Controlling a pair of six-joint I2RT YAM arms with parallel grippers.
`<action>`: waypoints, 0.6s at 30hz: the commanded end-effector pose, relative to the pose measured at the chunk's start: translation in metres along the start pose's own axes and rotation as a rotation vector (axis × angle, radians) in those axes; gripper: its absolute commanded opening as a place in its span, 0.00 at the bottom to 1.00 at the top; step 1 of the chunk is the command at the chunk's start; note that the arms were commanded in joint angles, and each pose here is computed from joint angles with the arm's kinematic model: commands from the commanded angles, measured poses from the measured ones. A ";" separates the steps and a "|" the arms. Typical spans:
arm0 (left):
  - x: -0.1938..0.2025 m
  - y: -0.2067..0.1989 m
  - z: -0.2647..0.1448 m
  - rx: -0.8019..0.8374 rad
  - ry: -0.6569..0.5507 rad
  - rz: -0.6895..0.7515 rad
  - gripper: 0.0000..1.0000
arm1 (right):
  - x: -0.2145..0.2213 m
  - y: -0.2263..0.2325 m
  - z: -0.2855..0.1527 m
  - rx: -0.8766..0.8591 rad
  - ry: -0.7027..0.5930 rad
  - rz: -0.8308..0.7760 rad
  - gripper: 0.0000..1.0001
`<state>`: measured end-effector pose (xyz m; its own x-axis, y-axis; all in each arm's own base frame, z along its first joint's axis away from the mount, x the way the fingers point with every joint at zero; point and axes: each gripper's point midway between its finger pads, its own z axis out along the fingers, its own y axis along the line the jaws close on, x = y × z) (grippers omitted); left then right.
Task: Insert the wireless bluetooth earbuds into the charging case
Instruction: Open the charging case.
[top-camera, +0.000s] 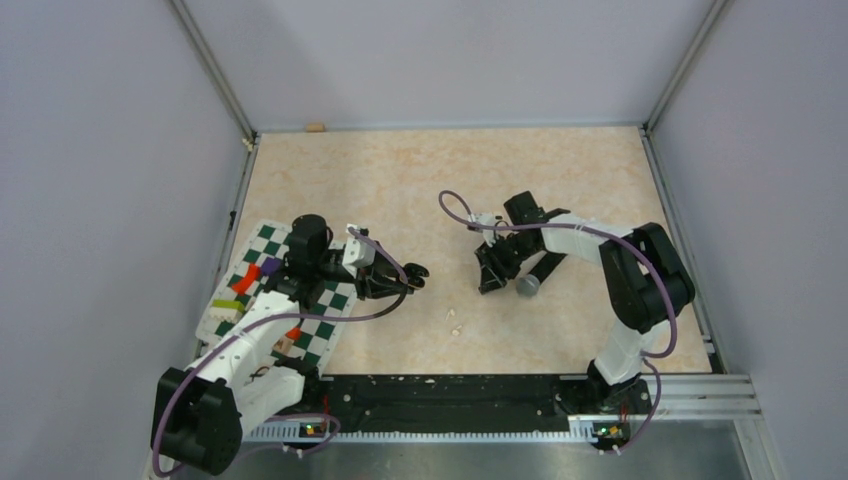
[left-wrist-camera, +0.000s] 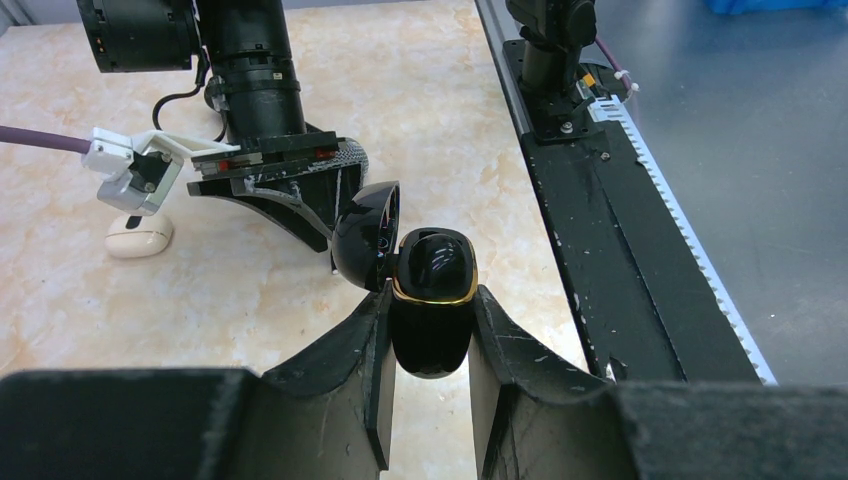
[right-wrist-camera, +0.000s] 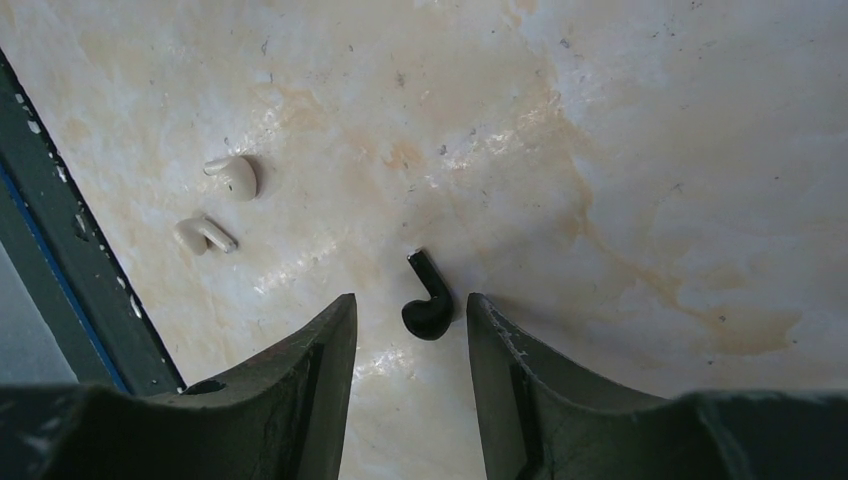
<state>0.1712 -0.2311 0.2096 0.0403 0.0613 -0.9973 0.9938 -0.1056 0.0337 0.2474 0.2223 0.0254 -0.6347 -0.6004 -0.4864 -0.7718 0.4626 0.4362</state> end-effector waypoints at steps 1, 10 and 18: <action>-0.013 -0.005 0.000 0.029 -0.021 0.064 0.00 | 0.017 -0.010 0.004 0.072 0.086 -0.043 0.45; -0.014 -0.005 0.000 0.031 -0.022 0.069 0.00 | 0.023 -0.009 0.000 0.088 0.114 -0.082 0.45; -0.014 -0.005 0.000 0.034 -0.022 0.069 0.00 | 0.028 -0.016 -0.005 0.148 0.139 -0.133 0.55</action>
<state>0.1688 -0.2307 0.2112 0.0456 0.0576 -0.9973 0.9929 -0.1129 0.0389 0.2439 0.2219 0.0255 -0.5487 -0.6698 -0.5002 -0.8355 0.4195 0.3548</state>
